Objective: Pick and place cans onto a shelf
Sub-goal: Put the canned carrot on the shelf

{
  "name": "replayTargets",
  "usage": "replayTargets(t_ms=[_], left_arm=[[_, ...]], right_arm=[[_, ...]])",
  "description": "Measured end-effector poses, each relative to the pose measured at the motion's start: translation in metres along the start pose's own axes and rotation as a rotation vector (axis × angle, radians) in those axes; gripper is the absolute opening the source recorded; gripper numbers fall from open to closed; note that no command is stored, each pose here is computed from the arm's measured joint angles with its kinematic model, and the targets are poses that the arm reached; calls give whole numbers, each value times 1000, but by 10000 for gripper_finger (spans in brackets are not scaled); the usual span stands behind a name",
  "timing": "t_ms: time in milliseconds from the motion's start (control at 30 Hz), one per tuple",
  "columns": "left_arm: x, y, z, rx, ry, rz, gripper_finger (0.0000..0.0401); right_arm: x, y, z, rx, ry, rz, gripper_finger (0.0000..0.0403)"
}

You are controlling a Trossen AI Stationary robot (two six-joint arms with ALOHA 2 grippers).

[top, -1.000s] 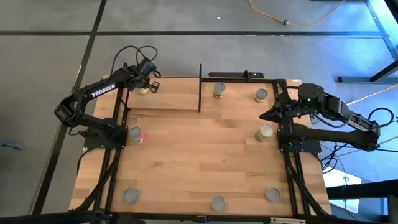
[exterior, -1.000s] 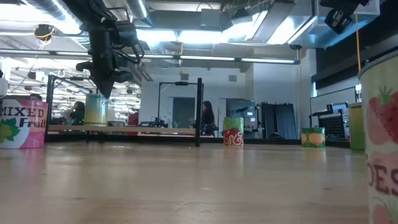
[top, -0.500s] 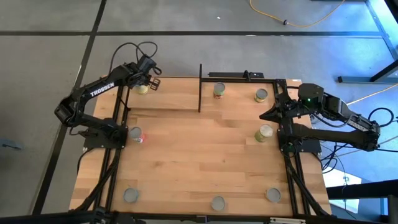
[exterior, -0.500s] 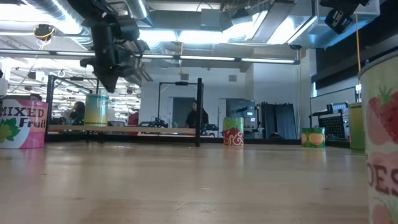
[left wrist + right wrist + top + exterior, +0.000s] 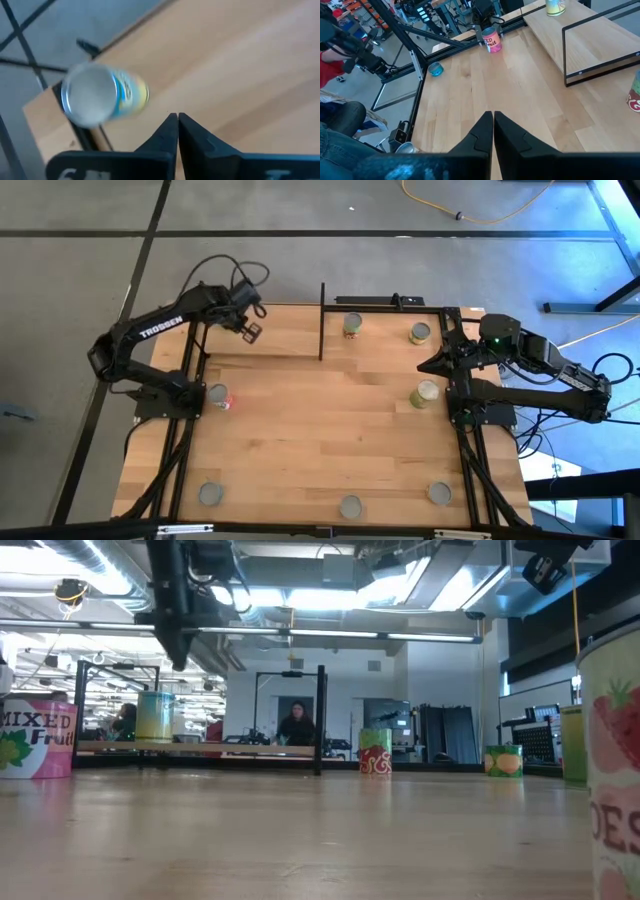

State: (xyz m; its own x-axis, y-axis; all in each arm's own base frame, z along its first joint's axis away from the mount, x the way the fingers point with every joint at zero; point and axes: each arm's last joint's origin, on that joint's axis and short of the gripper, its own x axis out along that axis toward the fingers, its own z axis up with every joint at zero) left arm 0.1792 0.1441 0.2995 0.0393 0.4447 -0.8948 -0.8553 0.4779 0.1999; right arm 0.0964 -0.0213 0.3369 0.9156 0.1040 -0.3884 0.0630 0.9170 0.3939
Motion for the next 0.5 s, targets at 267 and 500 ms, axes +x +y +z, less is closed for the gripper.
replayTargets(t_ms=[267,500], left_arm=[[27,1,-17,-4,74,81,1],[47,0,-20,11,1,154,0]], right_arm=[[0,0,0,-1,0,0,19],[0,0,0,1,0,0,19]])
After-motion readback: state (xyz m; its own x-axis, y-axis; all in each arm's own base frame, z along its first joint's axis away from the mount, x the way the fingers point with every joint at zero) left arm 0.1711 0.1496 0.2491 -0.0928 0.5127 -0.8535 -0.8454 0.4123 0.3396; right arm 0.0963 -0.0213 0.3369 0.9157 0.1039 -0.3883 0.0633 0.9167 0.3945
